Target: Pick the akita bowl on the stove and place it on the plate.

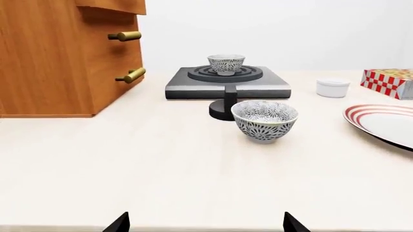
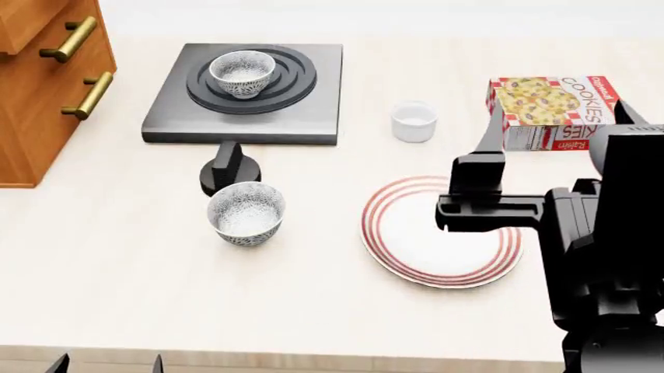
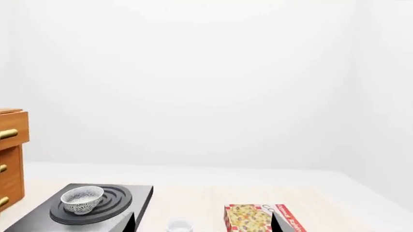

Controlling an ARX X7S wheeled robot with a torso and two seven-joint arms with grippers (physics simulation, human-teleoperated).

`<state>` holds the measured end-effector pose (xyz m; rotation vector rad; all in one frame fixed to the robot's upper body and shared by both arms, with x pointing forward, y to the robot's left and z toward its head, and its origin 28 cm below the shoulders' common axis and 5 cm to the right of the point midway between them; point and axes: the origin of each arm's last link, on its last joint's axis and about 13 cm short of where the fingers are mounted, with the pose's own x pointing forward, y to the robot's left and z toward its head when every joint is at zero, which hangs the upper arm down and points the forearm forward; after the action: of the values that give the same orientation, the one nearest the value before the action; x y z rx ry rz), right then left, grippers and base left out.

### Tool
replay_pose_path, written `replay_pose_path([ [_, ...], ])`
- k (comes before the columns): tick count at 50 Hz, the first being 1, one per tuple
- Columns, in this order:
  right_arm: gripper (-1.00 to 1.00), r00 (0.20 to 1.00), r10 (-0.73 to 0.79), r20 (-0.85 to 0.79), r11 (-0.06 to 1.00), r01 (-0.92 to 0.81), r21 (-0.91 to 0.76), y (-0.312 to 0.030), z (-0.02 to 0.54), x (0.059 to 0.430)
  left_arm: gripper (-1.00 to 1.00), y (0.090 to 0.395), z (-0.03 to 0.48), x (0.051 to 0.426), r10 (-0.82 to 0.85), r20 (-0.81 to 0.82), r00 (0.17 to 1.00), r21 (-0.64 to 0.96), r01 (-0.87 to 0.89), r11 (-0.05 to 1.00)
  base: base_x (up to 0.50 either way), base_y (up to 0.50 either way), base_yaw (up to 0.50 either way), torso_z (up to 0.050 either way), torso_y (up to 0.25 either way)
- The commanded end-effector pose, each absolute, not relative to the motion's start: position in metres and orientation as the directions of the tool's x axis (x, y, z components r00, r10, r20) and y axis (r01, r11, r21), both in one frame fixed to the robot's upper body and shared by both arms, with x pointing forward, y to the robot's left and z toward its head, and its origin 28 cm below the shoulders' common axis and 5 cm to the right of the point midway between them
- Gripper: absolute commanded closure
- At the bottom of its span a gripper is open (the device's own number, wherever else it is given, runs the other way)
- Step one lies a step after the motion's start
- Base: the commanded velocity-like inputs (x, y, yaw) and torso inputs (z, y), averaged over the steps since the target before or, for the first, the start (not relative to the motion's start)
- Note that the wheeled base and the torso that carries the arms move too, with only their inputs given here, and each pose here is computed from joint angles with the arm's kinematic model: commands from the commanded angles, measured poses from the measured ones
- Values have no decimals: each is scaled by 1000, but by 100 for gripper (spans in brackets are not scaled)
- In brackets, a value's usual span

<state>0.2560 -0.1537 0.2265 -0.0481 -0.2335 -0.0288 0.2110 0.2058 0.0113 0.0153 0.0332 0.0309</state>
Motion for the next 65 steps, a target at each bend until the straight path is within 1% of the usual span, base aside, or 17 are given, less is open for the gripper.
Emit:
replay_pose_path([
  [1, -100, 973, -21, 232, 998, 34, -49, -154, 224, 256, -100, 206, 11, 211, 32, -35, 999, 16, -31, 999, 0, 0, 0, 0, 0],
  [10, -100, 971, -19, 237, 998, 32, -53, -154, 225, 255, -100, 206, 12, 213, 24, -45, 999, 8, -24, 1000, 0, 0, 0, 0, 0],
  [12, -100, 971, -18, 237, 998, 32, -55, -154, 224, 256, -100, 204, 16, 213, 11, -36, 999, 18, -10, 1000, 0, 0, 0, 0, 0],
  [13, -100, 972, -19, 236, 998, 34, -56, -154, 224, 256, -100, 203, 17, 213, -4, -18, 1000, 63, 5, 998, 0, 0, 0, 0, 0],
  [14, -100, 972, -17, 234, 998, 33, -62, -153, 223, 256, -100, 203, 20, 213, 1, -18, 1000, 55, 0, 999, 0, 0, 0, 0, 0],
  [15, -100, 972, -18, 234, 997, 34, -63, -153, 224, 256, -100, 203, 22, 214, 3, -7, 1000, 83, -2, 997, 0, 0, 0, 0, 0],
  [18, -100, 972, -19, 234, 998, 34, -59, -153, 224, 256, -100, 203, 26, 218, 6, -3, 1000, 89, -6, 996, 0, 0, 0, 0, 0],
  [19, -100, 972, -21, 234, 998, 35, -58, -153, 224, 256, -100, 203, 32, 219, 12, 1, 1000, 66, -12, 998, 0, 0, 0, 0, 0],
  [26, -100, 972, -23, 234, 998, 37, -58, -154, 223, 256, -100, 201, 70, 232, 21, 23, 1000, 71, -22, 997, 0, 0, 0, 0, 0],
  [31, -100, 972, -21, 233, 998, 36, -60, -154, 223, 256, -100, 201, 85, 238, 23, -3, 1000, 60, -22, 998, 0, 0, 0, 0, 0],
  [38, -100, 973, -15, 231, 997, 32, -69, -153, 223, 256, -100, 202, 111, 257, 19, -50, 999, 56, -17, 998, 0, 0, 0, 0, 0],
  [44, -100, 974, -15, 228, 997, 31, -67, -153, 221, 257, -100, 201, 128, 281, 34, -110, 993, 46, -29, 999, 0, 0, 0, 0, 0],
  [51, -100, 974, -15, 227, 997, 31, -67, -153, 221, 257, -100, 200, 142, 297, 36, -122, 992, 69, -28, 997, 0, 0, 0, 0, 0],
  [54, -100, 974, -15, 226, 997, 31, -67, -153, 221, 256, -100, 202, 150, 305, 47, -130, 990, 52, -40, 998, 0, 0, 0, 0, 0],
  [65, -100, 975, -15, 223, 997, 31, -66, -153, 221, 257, -100, 201, 161, 315, 60, -149, 987, 55, -52, 997, 0, 0, 0, 0, 0],
])
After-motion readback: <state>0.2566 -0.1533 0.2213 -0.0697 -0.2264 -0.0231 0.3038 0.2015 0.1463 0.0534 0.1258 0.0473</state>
